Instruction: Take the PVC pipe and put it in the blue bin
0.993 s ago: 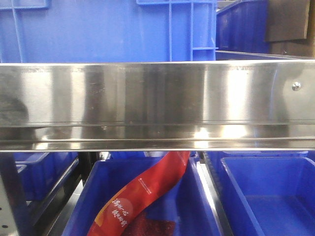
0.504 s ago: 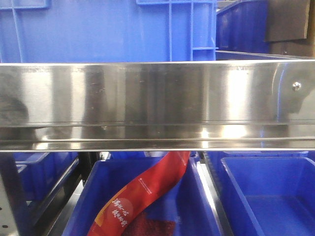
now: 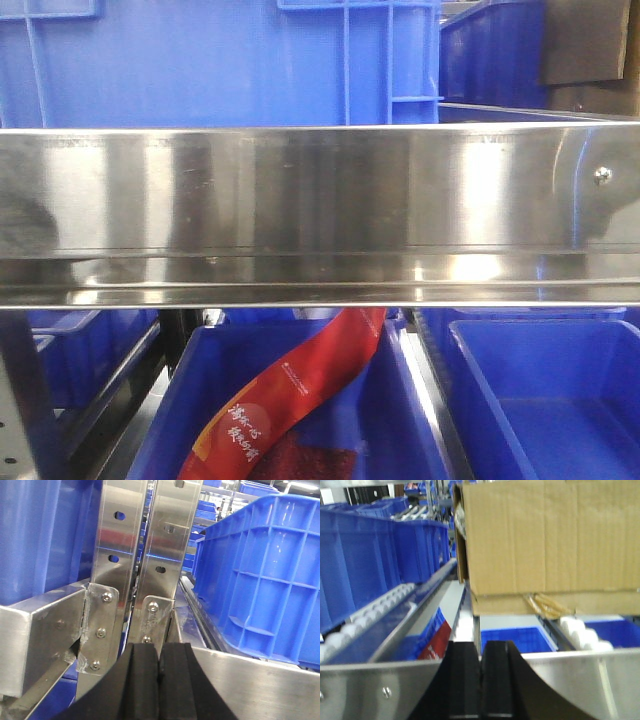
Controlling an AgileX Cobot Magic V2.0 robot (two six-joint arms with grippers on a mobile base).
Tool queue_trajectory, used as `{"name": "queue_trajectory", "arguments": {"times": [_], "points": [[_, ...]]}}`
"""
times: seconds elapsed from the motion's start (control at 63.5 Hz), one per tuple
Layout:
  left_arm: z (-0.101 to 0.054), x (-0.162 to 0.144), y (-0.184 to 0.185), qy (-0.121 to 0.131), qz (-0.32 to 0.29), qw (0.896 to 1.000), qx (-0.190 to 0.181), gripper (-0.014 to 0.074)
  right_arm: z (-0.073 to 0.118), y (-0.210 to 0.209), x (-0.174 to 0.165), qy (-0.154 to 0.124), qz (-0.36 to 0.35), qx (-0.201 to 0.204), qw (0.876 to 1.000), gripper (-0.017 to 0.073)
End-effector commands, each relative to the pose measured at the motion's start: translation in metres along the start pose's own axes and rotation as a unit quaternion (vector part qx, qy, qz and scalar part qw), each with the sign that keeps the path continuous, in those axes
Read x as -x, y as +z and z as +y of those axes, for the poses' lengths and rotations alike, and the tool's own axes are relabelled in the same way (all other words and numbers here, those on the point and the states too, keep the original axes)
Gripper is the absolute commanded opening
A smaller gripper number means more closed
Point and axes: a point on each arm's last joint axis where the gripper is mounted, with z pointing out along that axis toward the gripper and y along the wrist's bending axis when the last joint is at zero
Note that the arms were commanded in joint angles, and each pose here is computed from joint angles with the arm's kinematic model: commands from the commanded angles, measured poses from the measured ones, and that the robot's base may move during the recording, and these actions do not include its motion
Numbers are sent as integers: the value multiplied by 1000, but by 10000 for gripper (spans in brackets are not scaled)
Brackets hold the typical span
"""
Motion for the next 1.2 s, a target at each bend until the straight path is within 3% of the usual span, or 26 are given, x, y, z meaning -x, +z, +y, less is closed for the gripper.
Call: {"name": "queue_trajectory", "arguments": {"times": [0.0, 1.182], "points": [[0, 2, -1, 1, -8, 1000, 1, -111, -1, 1, -3, -3, -12, -4, 1000, -162], [0, 2, -1, 1, -8, 1000, 1, -111, -4, 7, -29, -3, 6, -7, 1000, -162]]}}
